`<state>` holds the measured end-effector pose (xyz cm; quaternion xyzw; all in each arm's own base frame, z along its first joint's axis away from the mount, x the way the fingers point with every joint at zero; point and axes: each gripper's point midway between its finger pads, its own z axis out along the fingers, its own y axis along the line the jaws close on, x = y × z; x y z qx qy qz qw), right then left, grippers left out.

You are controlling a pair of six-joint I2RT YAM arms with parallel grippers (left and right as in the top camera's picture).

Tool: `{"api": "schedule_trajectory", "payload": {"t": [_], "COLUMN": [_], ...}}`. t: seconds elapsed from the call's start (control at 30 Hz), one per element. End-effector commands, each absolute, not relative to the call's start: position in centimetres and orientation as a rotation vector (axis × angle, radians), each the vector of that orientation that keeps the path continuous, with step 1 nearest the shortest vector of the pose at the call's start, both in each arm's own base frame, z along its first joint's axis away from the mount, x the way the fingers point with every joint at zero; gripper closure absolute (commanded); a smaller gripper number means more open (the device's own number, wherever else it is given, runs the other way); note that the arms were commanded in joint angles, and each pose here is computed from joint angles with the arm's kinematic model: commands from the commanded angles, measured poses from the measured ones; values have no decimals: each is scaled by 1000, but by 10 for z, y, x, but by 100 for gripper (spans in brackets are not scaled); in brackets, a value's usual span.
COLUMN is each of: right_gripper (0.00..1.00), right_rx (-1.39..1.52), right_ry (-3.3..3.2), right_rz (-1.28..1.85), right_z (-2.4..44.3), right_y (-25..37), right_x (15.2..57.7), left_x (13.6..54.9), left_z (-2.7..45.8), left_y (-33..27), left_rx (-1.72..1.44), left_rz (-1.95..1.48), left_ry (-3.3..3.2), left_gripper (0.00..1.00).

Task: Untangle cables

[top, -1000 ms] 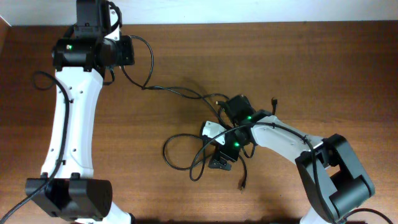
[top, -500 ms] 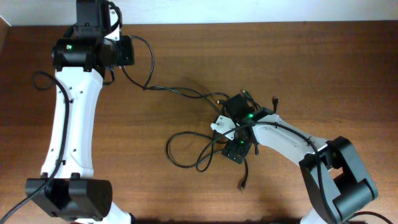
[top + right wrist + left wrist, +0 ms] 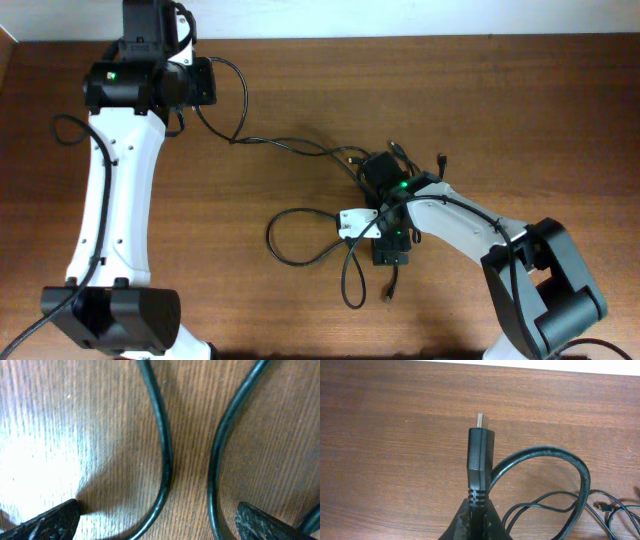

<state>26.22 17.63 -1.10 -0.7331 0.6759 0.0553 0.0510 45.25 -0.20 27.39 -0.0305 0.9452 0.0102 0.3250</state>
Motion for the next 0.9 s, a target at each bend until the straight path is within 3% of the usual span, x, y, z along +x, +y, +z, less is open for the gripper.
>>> {"api": "schedule_trajectory", "payload": {"t": [0.0, 0.27, 0.87], "right_gripper": [1, 1, 1], "right_rx": [-2469, -2436, -2199], "right_ry": [2199, 2112, 2322], "right_rz": [60, 17, -83], "right_z": [-61, -63, -64], "right_y": [123, 151, 149], "right_x": [222, 230, 242], "left_x": [451, 451, 450], "left_z": [288, 287, 286], "left_y": [-2, -2, -5], "left_rx": [-65, -65, -48], "left_rz": [14, 14, -6], "left_ry": [2443, 2447, 2453], "left_gripper": [100, 100, 100]}}
